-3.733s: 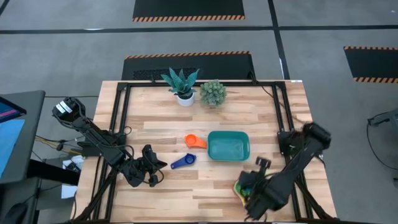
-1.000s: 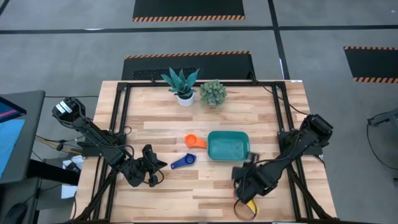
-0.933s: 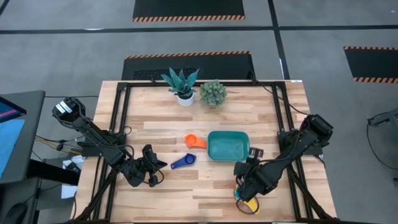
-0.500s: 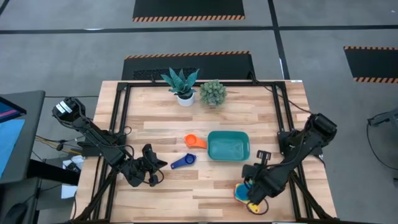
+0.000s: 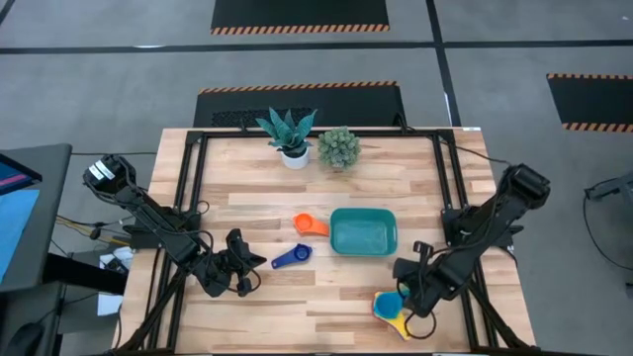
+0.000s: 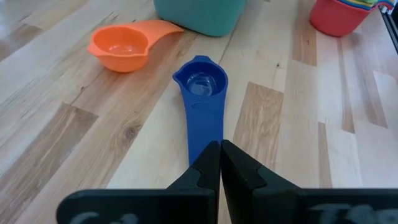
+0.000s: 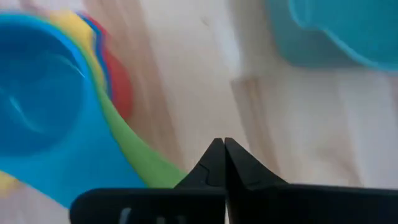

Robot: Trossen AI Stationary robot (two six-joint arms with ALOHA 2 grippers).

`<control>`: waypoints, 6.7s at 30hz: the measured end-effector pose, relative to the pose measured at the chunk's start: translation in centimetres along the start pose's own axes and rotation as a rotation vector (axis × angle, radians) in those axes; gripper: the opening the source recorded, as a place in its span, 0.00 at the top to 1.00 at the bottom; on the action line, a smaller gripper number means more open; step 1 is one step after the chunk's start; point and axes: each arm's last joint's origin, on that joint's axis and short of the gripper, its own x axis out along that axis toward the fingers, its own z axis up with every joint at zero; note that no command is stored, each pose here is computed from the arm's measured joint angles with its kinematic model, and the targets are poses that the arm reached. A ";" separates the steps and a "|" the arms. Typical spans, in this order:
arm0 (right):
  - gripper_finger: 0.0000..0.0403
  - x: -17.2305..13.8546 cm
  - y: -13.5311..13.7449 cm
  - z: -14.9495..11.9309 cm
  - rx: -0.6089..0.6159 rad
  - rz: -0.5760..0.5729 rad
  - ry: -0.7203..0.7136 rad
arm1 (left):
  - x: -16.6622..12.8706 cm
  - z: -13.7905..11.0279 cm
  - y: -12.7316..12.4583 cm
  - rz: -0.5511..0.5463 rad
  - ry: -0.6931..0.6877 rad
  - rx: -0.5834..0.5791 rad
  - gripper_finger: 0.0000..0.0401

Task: Nest measuring cups in basket
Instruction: Stack the light blue measuring cup on top of the green measuring cup, then stack the orange measuring cup on top of the light blue measuring cup

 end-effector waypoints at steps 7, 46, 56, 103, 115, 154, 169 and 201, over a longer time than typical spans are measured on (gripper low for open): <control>0.97 0.5 2.0 -0.5 0.001 0.150 0.028 | 0.0 0.0 0.0 -0.001 -0.001 -0.001 1.00; 0.97 -2.1 5.4 -8.5 0.271 -0.007 0.015 | 19.8 7.7 -17.0 -0.323 0.205 0.457 1.00; 0.97 -0.8 6.1 -8.4 0.305 -0.016 0.014 | 22.2 12.0 -20.2 -0.346 0.210 0.575 1.00; 0.98 0.7 8.0 -1.2 0.256 0.270 -0.116 | 24.9 9.8 -20.0 -0.471 0.263 0.478 1.00; 0.96 0.8 8.0 -0.6 0.245 0.274 -0.129 | 24.0 11.8 -20.8 -0.486 0.206 0.489 1.00; 0.97 -0.4 9.5 -3.3 0.173 0.371 -0.124 | 21.2 11.1 -22.0 -0.438 0.298 0.582 1.00; 0.97 0.1 6.8 -4.5 0.288 0.083 -0.093 | 11.3 13.0 -15.8 0.343 0.753 1.008 1.00; 0.97 0.0 7.0 -4.9 0.211 0.085 -0.131 | 12.8 13.8 6.3 0.047 0.336 0.753 0.90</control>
